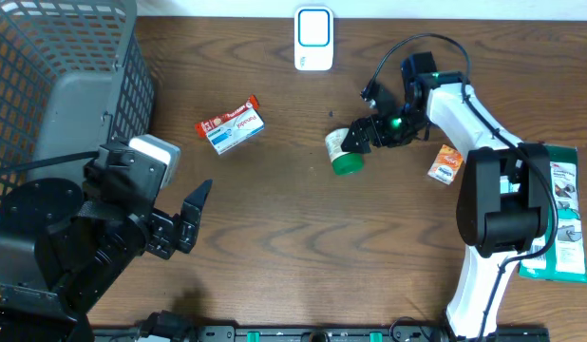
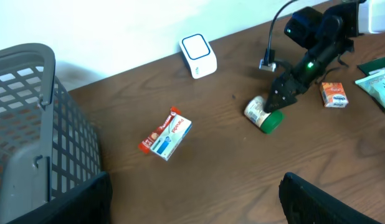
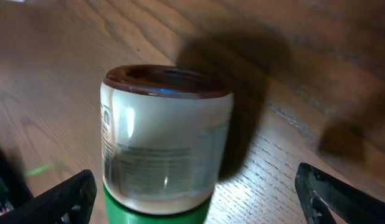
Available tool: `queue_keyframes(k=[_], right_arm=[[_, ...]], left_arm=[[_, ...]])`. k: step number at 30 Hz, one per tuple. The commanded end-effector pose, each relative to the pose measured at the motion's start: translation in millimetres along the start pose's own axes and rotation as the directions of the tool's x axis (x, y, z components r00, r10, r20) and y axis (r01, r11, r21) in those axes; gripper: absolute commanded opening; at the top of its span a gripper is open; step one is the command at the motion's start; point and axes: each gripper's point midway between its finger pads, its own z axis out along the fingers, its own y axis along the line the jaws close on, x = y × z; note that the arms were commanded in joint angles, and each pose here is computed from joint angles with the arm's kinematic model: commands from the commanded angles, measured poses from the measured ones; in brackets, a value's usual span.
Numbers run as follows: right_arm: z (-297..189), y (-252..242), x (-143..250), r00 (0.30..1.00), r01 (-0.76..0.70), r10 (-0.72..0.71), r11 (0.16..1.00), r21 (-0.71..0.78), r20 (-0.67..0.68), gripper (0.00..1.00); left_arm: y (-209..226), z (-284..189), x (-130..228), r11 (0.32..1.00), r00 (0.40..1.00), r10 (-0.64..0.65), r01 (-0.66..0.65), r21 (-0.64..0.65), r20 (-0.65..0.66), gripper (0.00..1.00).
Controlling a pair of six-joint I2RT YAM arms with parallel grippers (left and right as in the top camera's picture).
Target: Scan the item barcode
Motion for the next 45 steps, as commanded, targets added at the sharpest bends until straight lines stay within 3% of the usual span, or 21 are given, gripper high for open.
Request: queue_keyframes(k=[1, 18, 26, 32, 36, 40, 45], right_arm=[[8.4, 4.3, 3.1, 1.0, 0.03, -0.029, 0.999, -0.038, 0.007, 0.96], [28.3, 0.2, -1.1, 0.999, 0.044, -0.042, 0.996, -0.079, 0.027, 0.84], [51.6, -3.1, 6.3, 1.0, 0.009, -0.009, 0.987, -0.159, -0.002, 0.63], [53.5, 2.4, 5.5, 1.0, 0.002, -0.001, 0.977, -0.212, 0.006, 0.63], [47.6, 13.5, 0.7, 0.999, 0.0, 0.011, 0.956, -0.294, 0.034, 0.75], [46.5, 13.9, 0.2, 0.999, -0.002, 0.014, 0.953, -0.302, 0.038, 0.77], [46.5, 13.9, 0.2, 0.999, -0.001, 0.013, 0.953, -0.302, 0.038, 0.64]], left_arm=[[2.0, -1.7, -1.4, 1.0, 1.0, -0.005, 0.005, -0.012, 0.005, 0.86], [2.0, -1.7, -1.5, 1.0, 1.0, -0.005, 0.005, -0.012, 0.005, 0.86], [2.0, -1.8, -1.5, 1.0, 1.0, -0.005, 0.005, -0.012, 0.005, 0.86], [2.0, -1.8, -1.5, 1.0, 1.0, -0.005, 0.005, -0.012, 0.005, 0.86], [2.0, -1.8, -1.5, 1.0, 1.0, -0.005, 0.005, -0.012, 0.005, 0.86], [2.0, -1.7, -1.4, 1.0, 1.0, -0.005, 0.005, -0.012, 0.005, 0.86], [2.0, -1.7, -1.5, 1.0, 1.0, -0.005, 0.005, -0.012, 0.005, 0.86]])
